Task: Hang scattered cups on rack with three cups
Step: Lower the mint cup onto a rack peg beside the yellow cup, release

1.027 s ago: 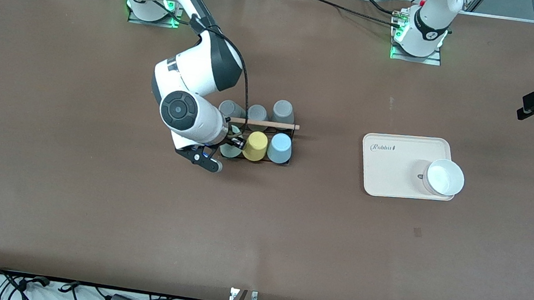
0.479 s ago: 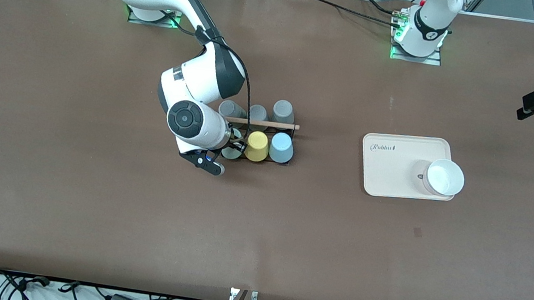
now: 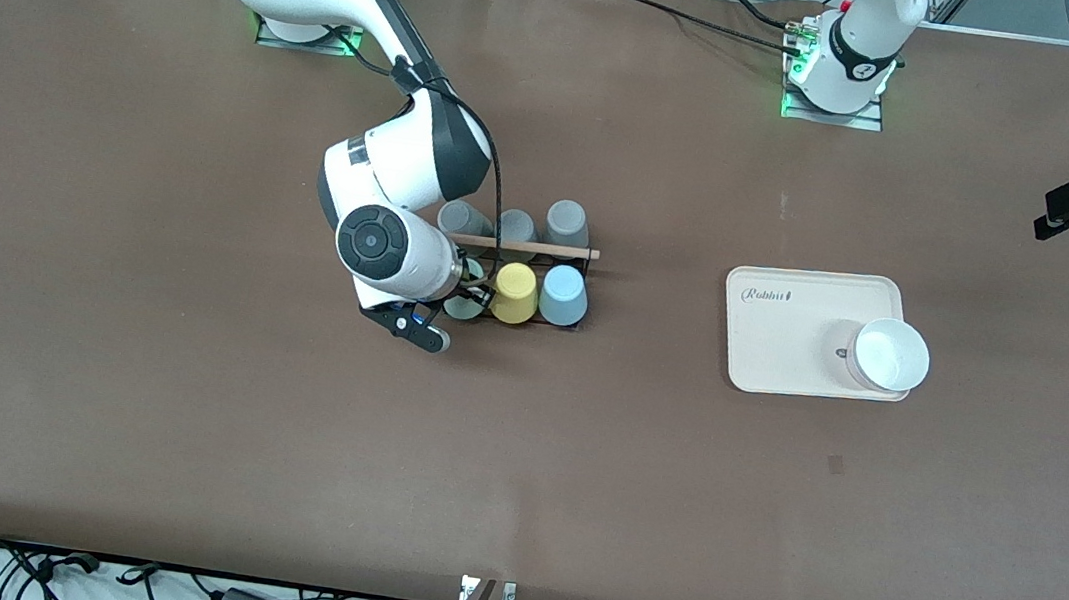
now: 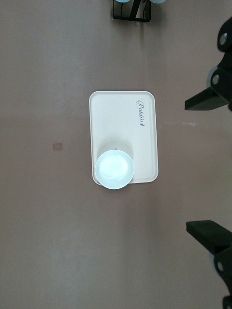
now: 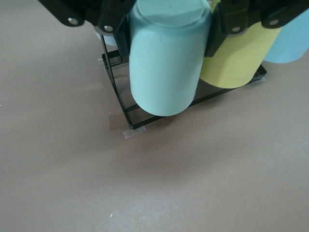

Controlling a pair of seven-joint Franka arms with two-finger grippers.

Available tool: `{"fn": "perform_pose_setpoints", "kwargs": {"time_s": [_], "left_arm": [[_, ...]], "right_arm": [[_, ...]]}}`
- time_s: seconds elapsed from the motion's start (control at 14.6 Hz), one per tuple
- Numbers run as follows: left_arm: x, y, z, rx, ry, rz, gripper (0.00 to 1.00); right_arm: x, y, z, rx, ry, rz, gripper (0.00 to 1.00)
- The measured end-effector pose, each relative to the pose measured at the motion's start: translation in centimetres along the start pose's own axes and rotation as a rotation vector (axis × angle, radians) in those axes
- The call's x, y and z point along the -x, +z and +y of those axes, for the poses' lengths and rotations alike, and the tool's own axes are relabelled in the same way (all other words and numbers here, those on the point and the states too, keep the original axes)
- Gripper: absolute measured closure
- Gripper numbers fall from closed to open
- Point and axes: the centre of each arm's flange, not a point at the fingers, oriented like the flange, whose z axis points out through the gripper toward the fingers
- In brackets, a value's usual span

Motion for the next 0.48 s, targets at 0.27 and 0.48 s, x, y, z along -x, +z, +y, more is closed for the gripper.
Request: {"fn": "perform_pose_setpoints", "kwargs": {"time_s": [0.27,0.48], "left_arm": [[0.03,0.05,0.0,0.0,0.0,-0.003,0.0],[0.02,0.06,0.01,0.0,0.0,-0.004,0.0]], "right_arm": [[-0.01,-0.02,0.0,0.0,0.004,0.0,0.29],[-0.39,-0.55,0.09,-0.007,0.011,0.009,0.01]]}}
